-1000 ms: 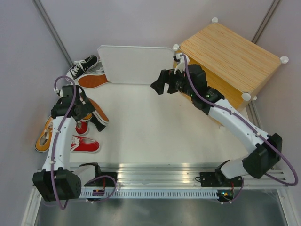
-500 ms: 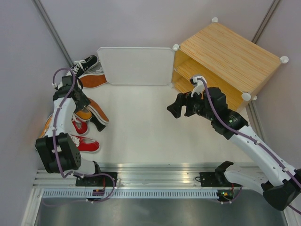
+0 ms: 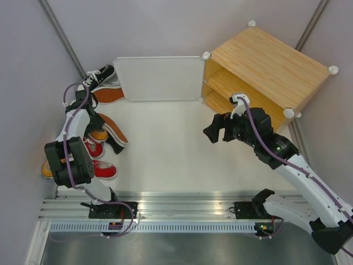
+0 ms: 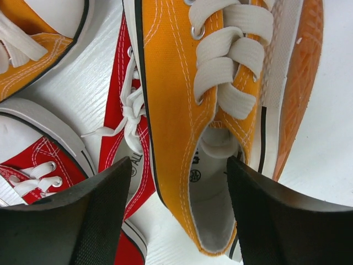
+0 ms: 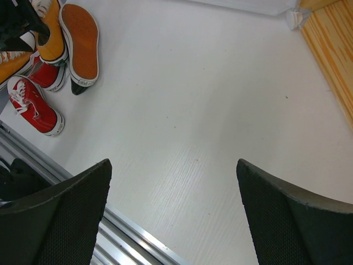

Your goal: Place and organize the shoes in the shoe cabinet

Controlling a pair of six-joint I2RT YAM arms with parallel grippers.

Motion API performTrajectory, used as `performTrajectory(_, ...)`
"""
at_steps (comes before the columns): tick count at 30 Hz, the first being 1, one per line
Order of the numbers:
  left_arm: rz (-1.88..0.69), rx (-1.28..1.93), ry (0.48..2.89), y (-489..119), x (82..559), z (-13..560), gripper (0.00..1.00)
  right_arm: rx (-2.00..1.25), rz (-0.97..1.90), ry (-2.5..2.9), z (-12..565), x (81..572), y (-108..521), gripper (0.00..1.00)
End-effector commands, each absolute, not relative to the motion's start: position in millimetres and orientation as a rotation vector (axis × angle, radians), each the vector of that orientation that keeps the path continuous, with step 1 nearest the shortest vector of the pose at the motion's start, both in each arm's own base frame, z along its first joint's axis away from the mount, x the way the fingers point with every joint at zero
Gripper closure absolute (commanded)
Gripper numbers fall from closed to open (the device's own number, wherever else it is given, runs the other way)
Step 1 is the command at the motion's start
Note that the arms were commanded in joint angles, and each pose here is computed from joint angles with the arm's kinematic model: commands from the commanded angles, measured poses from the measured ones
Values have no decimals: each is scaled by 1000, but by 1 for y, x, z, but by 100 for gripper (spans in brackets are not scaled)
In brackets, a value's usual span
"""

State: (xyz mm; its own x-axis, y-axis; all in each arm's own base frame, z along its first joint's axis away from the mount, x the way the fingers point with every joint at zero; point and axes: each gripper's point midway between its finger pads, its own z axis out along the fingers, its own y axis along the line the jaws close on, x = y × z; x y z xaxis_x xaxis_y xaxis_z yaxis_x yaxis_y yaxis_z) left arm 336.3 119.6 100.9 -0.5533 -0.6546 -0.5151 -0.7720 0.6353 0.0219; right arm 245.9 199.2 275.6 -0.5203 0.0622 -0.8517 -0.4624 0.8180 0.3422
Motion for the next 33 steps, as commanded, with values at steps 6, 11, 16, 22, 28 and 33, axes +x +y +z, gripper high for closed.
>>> performTrajectory(6,313,-1185,2327,137,353,101,30,-242,635,2028,270,248,191,2)
performTrajectory(11,352,-1199,2345,149,348,93,37,-215,598,2047,260,252,186,2)
performTrajectory(16,356,-1186,2349,149,344,96,66,-209,607,2041,260,254,188,2)
performTrajectory(22,283,-1141,2318,140,344,121,98,-213,606,2036,264,258,191,2)
performTrajectory(28,146,-1076,2235,118,341,165,98,-215,611,2012,275,262,193,2)
performTrajectory(33,25,-937,2259,76,335,188,98,-212,613,1990,283,265,194,2)
